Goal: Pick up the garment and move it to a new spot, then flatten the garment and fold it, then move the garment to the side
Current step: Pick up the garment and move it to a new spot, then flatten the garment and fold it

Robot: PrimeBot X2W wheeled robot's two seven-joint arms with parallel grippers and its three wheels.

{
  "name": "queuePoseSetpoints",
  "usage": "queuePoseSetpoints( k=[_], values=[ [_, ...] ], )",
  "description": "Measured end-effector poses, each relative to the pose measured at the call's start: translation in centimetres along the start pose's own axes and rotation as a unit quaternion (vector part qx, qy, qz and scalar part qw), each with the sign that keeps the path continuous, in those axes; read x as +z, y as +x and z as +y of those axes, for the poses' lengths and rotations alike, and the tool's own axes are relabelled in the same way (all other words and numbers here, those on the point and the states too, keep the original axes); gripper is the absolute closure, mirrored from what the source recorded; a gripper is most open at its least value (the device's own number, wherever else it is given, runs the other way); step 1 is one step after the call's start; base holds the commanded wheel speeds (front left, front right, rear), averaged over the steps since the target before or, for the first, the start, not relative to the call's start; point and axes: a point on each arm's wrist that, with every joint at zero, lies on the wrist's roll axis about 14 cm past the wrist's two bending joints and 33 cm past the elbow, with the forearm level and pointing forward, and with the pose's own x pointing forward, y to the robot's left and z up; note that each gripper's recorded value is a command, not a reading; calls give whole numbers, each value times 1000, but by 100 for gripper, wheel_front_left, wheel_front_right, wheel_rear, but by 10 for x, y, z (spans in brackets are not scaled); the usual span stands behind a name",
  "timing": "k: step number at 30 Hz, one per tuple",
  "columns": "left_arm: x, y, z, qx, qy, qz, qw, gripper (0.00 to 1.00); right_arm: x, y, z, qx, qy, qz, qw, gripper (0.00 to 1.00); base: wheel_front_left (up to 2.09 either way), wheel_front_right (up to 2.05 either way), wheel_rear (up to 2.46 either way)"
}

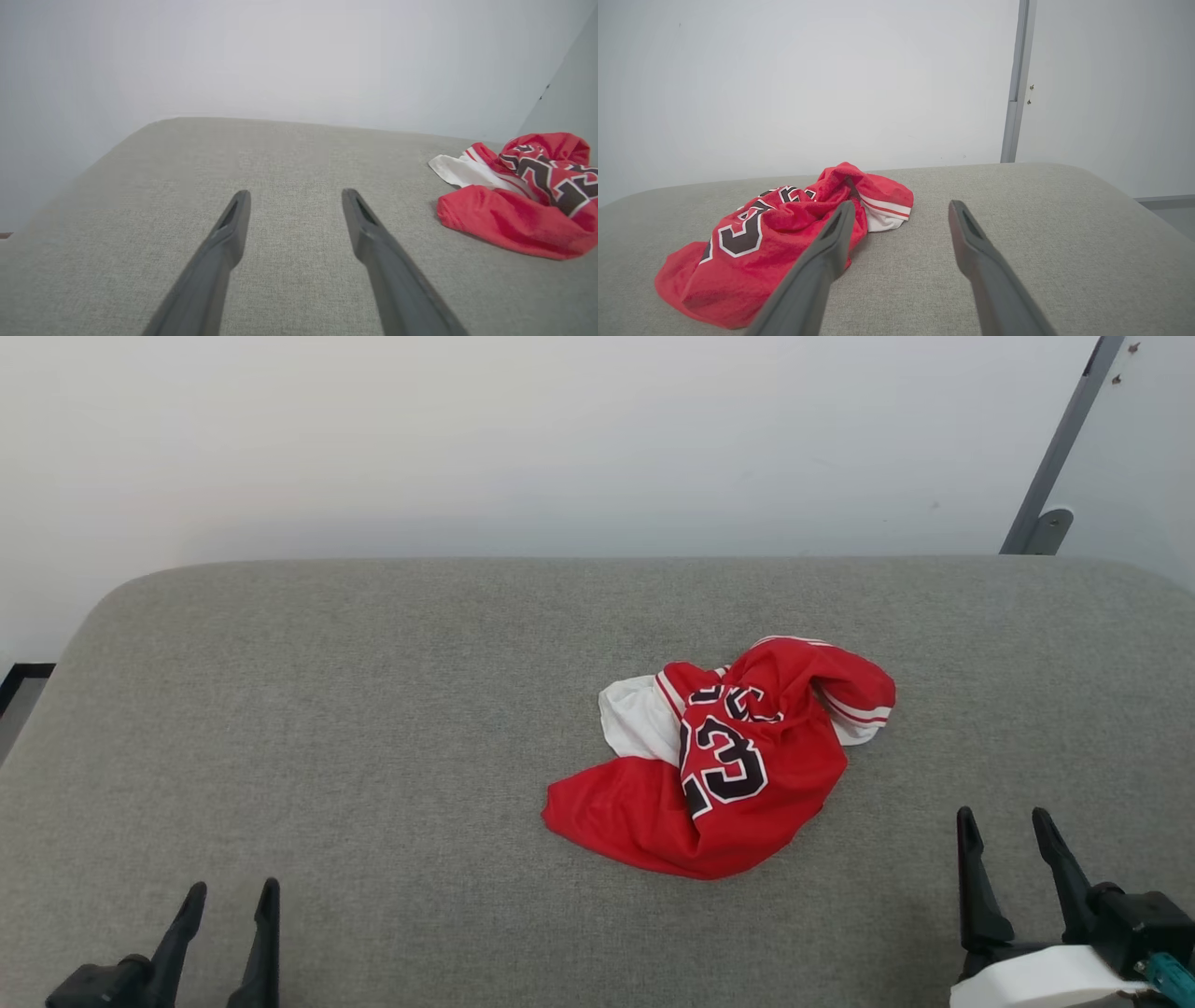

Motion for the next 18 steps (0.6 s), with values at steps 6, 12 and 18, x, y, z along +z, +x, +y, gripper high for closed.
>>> queuePoseSetpoints(
  k=[6,12,18],
  values=[
    [3,-1,-12,-16,6,-7,1000,0,3,0,1,1,0,-5,1000,0,0,0,0],
    [0,-2,-17,-22,5,-3,1000,0,0,-2,0,0,1,-1,1000,0,0,0,0],
    [-1,-1,-19,-27,5,0,1000,0,-1,-2,0,0,2,1,1000,0,0,0,0]
  ],
)
